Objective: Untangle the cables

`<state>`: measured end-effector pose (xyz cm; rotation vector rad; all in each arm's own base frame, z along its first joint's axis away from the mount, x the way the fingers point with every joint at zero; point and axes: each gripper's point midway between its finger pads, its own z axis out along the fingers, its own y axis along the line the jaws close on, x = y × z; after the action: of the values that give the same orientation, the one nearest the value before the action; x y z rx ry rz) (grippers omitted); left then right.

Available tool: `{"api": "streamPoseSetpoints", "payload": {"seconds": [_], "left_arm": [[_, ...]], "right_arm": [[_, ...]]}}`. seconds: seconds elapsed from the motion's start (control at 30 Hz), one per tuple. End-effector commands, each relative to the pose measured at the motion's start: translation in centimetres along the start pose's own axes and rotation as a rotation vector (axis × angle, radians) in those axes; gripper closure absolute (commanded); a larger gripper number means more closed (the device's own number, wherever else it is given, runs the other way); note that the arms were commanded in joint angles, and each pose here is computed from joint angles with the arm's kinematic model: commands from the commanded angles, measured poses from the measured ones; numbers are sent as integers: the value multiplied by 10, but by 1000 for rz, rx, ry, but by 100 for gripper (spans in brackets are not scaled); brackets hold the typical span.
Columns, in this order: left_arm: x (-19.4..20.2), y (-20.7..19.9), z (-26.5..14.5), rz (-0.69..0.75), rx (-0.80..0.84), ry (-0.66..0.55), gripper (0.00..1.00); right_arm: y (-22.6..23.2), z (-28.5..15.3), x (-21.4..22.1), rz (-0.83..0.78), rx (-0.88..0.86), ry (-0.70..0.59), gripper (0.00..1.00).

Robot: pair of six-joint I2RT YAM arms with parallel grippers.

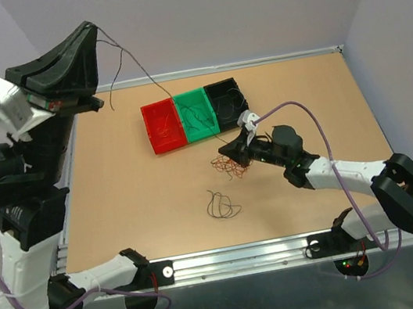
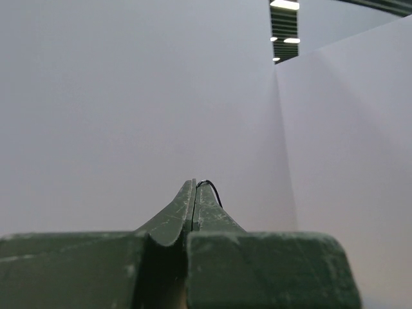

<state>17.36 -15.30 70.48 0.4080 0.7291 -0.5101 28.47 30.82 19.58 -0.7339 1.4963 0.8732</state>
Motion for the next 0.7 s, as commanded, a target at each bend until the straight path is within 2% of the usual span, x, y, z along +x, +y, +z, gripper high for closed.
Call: {"api": "streamPoseSetpoints", "payload": {"seconds": [0.0, 0.1, 0.2, 0.23, 0.3, 0.37, 0.4, 0.43, 0.47, 0.5, 0.57, 0.6, 0.67], "left_arm": [[41, 24, 19, 15, -171, 51, 100], [57, 31, 14, 16, -225, 81, 100], [71, 28, 10, 26, -217, 112, 100], [88, 24, 9, 38, -203, 146, 100], [107, 18, 7, 48, -180, 186, 100], [143, 2, 2, 62, -110, 251, 100], [169, -10, -5, 64, -65, 299, 100], [182, -14, -10, 64, -48, 322, 100], [192, -19, -13, 60, -33, 326, 100], [220, -30, -26, 60, 3, 377, 100], [239, -51, -35, 56, 112, 379, 100], [266, -64, -48, 57, 168, 427, 100], [285, -86, -59, 39, 277, 446, 100]], "right_arm": [[-12, 2, -14, -7, 72, 33, 95], [-19, -5, -15, 0, 130, 23, 95], [-9, -11, -26, -7, 88, -7, 88], [-5, -15, -32, -13, 76, -22, 85], [2, -20, -37, -8, 51, -39, 85], [8, -27, -42, -11, 37, -58, 90], [8, -30, -45, -16, 39, -68, 98], [9, -33, -42, -14, 39, -67, 99], [11, -38, -49, -20, 41, -90, 99], [12, -40, -50, -21, 40, -95, 99], [14, -47, -53, -26, 41, -113, 99], [15, -49, -55, -26, 42, -120, 99], [15, -51, -56, -24, 45, -128, 99]]}}
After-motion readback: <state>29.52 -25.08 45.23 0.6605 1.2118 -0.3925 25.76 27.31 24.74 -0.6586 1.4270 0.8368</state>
